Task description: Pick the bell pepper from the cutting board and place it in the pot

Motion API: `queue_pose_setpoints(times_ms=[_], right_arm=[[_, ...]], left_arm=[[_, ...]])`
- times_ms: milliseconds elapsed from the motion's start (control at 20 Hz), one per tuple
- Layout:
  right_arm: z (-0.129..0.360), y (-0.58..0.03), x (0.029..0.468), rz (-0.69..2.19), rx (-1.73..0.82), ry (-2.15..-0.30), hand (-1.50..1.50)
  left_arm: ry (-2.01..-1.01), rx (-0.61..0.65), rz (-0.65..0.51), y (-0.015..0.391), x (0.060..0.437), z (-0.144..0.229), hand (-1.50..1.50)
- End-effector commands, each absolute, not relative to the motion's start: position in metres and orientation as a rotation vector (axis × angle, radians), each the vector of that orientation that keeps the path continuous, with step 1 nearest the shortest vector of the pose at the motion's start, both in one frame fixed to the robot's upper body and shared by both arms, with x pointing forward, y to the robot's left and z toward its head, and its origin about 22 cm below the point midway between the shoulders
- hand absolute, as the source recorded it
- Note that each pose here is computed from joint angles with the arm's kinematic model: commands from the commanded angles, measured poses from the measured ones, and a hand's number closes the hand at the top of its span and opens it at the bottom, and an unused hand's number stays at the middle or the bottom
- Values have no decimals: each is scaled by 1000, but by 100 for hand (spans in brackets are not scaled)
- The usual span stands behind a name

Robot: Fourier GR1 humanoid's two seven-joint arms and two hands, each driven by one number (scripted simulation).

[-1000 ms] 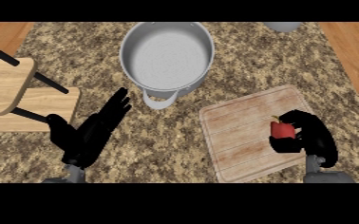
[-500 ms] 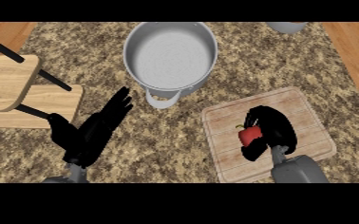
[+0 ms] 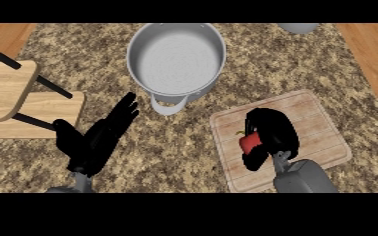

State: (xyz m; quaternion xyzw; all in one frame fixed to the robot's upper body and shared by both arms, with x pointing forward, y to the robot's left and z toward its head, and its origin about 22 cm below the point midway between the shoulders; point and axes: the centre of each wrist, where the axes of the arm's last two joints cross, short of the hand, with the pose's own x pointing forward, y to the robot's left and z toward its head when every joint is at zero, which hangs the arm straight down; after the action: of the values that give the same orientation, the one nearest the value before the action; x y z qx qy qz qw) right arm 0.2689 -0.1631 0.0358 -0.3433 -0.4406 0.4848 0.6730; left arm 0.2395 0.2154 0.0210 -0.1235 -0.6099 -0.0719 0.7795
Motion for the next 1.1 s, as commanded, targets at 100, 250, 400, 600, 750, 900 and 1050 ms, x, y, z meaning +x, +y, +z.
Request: queue_pose_setpoints(times_ms=[100,250,400,600,750,900,1050], right_arm=[[76,-157,267,947,-1031,-1112,150],[120,-143,257,862,-1017,-1246,150],[162,-168,244,870,-1043,-1367,150],[209,-154,235,877,-1046,-1504,150],[220,-131,245,776,-910,-1614,150],[251,-138,267,734,-860,-1630,150],[258,-111,283,732,-841,-1660,150]], left_arm=[[-1314,-276,-151,208,233,24,0],[-1320,-275,-147,221,235,24,0],[-1311,-255,-131,227,246,19,0],[-1311,-260,-138,211,246,27,0],[-1315,-299,-146,207,223,-3,0],[-1312,-287,-169,210,232,28,0],[-1311,-261,-132,213,240,1,0]])
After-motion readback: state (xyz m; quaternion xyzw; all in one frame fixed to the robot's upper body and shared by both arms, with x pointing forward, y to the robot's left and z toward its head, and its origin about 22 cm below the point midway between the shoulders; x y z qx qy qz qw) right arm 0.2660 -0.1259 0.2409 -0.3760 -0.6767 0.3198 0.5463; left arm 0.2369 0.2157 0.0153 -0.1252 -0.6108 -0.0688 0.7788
